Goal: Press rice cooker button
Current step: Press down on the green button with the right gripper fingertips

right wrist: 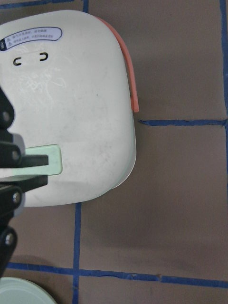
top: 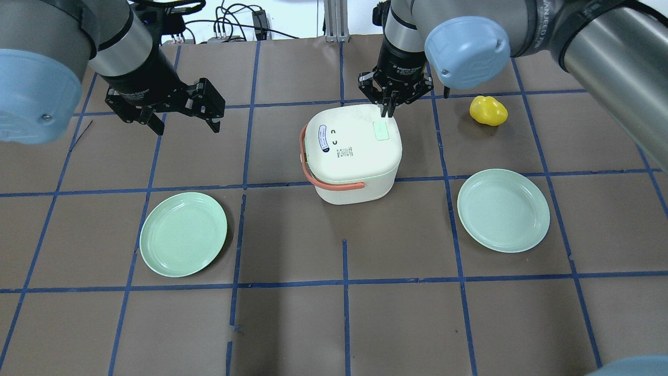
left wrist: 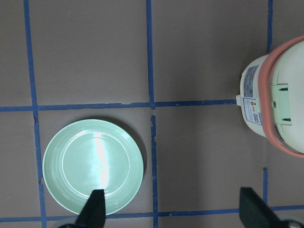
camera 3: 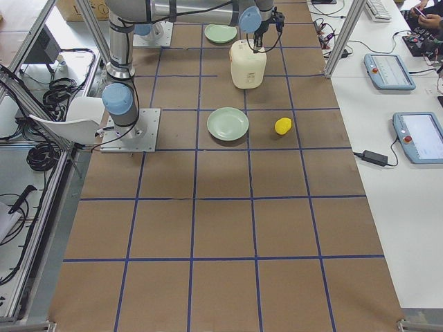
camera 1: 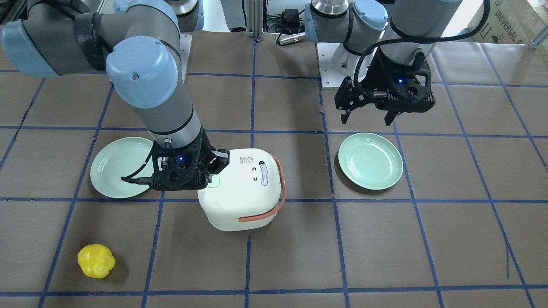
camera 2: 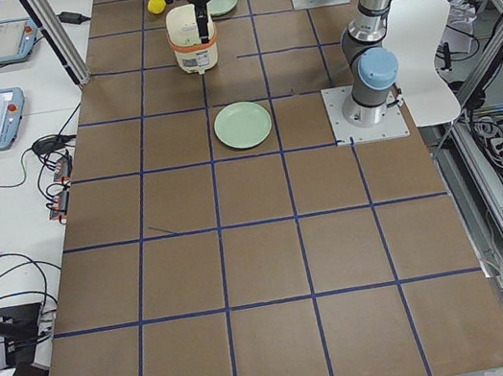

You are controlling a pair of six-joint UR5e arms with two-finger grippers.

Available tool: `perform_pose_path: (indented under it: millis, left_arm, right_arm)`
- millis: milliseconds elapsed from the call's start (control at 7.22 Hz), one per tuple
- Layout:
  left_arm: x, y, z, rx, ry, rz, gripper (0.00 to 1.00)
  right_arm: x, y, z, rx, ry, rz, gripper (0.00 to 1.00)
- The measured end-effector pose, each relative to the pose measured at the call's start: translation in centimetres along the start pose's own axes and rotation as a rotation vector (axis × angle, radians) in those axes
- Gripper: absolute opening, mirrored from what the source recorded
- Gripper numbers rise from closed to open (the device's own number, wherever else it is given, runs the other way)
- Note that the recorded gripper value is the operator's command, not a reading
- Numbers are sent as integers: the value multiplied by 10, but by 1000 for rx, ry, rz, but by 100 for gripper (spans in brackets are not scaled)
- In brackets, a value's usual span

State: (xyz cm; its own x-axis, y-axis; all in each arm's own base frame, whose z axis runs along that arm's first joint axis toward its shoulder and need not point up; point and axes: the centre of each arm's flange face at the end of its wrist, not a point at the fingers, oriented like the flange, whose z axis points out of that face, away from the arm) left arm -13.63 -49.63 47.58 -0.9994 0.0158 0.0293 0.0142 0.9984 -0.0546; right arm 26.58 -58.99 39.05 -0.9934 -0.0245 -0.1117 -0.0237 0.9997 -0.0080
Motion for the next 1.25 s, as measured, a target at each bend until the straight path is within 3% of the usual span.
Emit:
perform_pose_path:
  millis: [1246]
  left_arm:
    - [0,0,0,0,0,0,100]
  right_arm:
    - [-10,5,29,-31,19,-21,20]
